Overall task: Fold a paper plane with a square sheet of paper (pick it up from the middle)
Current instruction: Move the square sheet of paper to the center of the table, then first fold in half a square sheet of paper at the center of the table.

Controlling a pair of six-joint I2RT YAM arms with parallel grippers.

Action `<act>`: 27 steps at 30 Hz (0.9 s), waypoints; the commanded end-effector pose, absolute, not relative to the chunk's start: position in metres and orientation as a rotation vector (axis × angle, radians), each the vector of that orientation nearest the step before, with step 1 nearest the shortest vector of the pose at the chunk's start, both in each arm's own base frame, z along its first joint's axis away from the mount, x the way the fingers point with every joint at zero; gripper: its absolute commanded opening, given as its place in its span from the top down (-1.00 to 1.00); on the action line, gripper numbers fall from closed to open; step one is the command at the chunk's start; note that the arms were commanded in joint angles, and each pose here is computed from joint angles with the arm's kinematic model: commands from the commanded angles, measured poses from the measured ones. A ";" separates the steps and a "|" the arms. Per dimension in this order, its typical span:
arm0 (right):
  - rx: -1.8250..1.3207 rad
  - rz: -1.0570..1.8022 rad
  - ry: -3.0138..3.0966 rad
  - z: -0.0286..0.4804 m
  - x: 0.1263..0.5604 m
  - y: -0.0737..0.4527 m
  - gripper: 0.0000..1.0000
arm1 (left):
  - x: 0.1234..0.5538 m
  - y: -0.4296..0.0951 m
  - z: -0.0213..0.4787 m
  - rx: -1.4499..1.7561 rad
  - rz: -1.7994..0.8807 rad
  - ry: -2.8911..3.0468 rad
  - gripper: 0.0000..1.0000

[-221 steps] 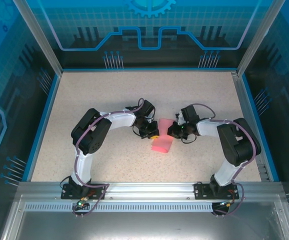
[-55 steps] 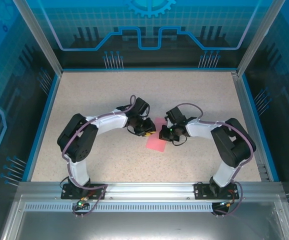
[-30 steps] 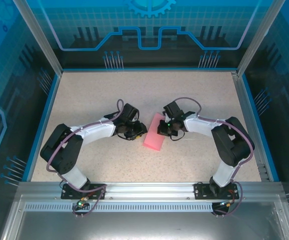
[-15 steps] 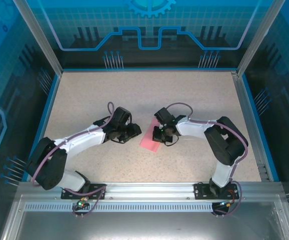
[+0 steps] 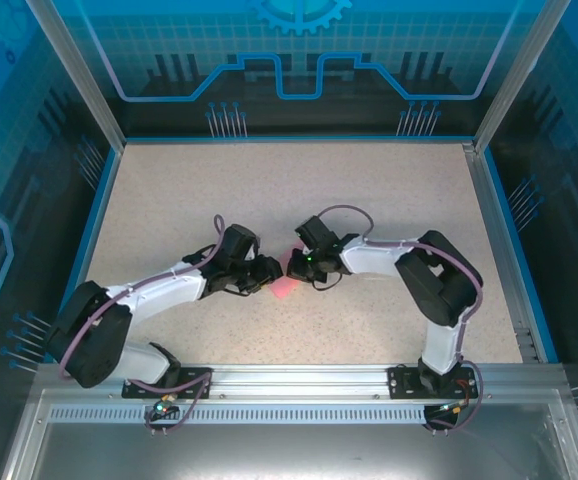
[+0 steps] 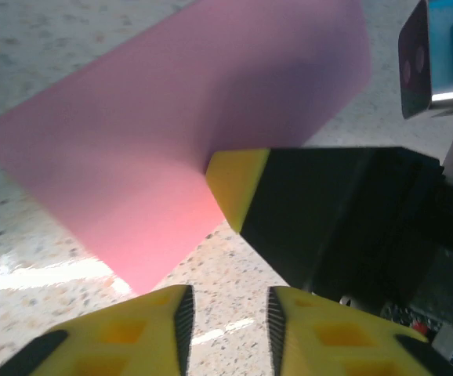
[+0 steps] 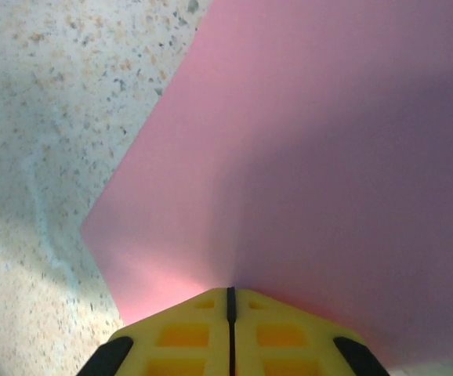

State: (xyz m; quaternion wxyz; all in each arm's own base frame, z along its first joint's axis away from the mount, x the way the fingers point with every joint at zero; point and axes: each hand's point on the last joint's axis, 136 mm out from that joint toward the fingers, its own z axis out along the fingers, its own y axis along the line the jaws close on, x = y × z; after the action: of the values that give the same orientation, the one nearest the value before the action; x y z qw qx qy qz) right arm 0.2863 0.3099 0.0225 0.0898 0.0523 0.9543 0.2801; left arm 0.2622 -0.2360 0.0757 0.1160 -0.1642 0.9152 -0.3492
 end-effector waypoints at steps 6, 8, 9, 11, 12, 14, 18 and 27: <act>0.033 0.996 2.678 0.046 0.295 0.293 0.90 | 0.264 -0.273 0.080 -0.379 -1.141 2.674 0.59; 0.046 0.988 2.693 0.039 0.294 0.289 0.91 | 0.266 -0.278 0.078 -0.370 -1.122 2.687 0.62; 0.054 0.982 2.697 0.036 0.294 0.288 0.92 | 0.266 -0.279 0.075 -0.374 -1.111 2.696 0.64; 0.081 0.969 2.708 0.030 0.296 0.284 0.92 | 0.268 -0.282 0.072 -0.381 -1.094 2.708 0.67; 0.093 0.966 2.713 0.027 0.297 0.283 0.93 | 0.269 -0.284 0.071 -0.385 -1.084 2.712 0.68; 0.108 0.965 2.718 0.022 0.299 0.282 0.93 | 0.271 -0.285 0.068 -0.394 -1.060 2.723 0.71; 0.120 0.978 2.730 0.013 0.299 0.283 0.92 | 0.276 -0.287 0.060 -0.403 -1.017 2.746 0.75; 0.145 0.977 2.759 0.003 0.298 0.281 0.92 | 0.278 -0.291 0.040 -0.414 -0.974 2.805 0.80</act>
State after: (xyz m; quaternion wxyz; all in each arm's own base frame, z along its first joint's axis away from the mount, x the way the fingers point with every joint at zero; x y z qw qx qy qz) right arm 0.2985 0.2847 0.0136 0.1185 0.0398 0.9348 0.3324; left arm 0.2767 -0.2875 0.0445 0.0781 -0.1347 0.9288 -0.3362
